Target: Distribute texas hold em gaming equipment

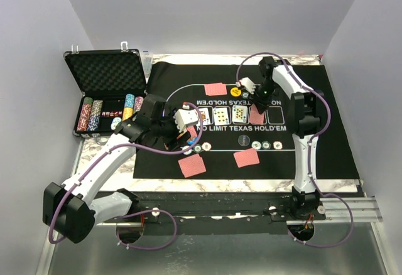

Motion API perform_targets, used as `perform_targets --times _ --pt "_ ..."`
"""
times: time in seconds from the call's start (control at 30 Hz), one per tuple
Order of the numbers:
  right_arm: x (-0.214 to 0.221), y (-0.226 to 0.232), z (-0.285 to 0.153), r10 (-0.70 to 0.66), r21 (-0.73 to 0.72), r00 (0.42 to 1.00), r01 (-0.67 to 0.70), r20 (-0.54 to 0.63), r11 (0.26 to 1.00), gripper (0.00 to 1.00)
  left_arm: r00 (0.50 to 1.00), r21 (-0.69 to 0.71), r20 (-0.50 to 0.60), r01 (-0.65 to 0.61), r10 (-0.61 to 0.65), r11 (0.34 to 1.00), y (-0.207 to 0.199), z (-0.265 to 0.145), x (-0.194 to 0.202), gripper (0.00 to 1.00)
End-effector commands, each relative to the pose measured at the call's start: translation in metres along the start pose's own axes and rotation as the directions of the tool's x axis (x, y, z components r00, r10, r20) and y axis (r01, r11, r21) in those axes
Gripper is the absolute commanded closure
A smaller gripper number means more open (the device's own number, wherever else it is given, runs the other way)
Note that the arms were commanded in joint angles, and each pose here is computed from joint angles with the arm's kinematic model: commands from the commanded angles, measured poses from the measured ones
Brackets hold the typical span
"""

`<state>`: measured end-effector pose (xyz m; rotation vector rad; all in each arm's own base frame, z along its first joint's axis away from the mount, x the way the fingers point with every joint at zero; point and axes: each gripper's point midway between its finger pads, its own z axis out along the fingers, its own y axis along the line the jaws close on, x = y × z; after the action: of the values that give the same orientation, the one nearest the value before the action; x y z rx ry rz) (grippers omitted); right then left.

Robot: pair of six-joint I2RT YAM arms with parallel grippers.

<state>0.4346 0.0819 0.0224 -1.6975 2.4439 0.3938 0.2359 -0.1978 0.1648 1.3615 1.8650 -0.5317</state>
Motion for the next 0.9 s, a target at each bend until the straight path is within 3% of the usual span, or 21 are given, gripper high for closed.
perform_targets --times 0.0,0.17,0.33,0.47,0.57,0.7,0.8,0.87 --pt "-0.003 -0.018 0.003 -0.022 0.078 1.0 0.023 -0.012 0.997 0.66 0.999 -0.008 0.034 -0.025 0.025 1.0 0.006 0.0 -0.01 1.0" --pt "-0.012 -0.032 -0.02 -0.019 0.173 1.0 0.018 0.003 0.985 0.4 0.999 -0.011 0.033 -0.022 0.022 1.0 0.009 0.0 -0.011 1.0" --pt "-0.029 -0.041 -0.062 -0.018 0.267 0.999 0.004 0.05 0.964 0.31 0.999 -0.012 0.036 -0.027 0.028 1.0 0.012 0.001 -0.012 1.0" --pt "-0.068 -0.036 -0.109 0.005 0.306 0.974 -0.076 0.225 0.949 0.23 0.998 -0.014 0.044 -0.034 0.035 0.999 0.013 0.001 -0.015 1.0" --pt "-0.104 -0.014 -0.142 0.031 0.255 0.913 -0.146 0.407 0.956 0.1 0.998 -0.013 0.057 -0.041 0.042 0.999 0.013 0.0 -0.019 1.0" --pt "-0.144 0.018 -0.167 0.093 0.141 0.822 -0.206 0.562 0.968 0.07 0.997 -0.014 0.066 -0.046 0.047 0.999 0.013 -0.002 -0.022 1.0" --pt "-0.171 0.057 -0.166 0.238 -0.082 0.744 -0.241 0.624 0.967 0.08 0.996 -0.009 0.071 -0.051 0.051 0.999 0.012 -0.002 -0.023 1.0" --pt "-0.189 0.087 -0.16 0.373 -0.264 0.699 -0.265 0.611 0.928 0.08 0.996 -0.014 0.073 -0.052 0.052 0.999 0.013 -0.002 -0.024 1.0"
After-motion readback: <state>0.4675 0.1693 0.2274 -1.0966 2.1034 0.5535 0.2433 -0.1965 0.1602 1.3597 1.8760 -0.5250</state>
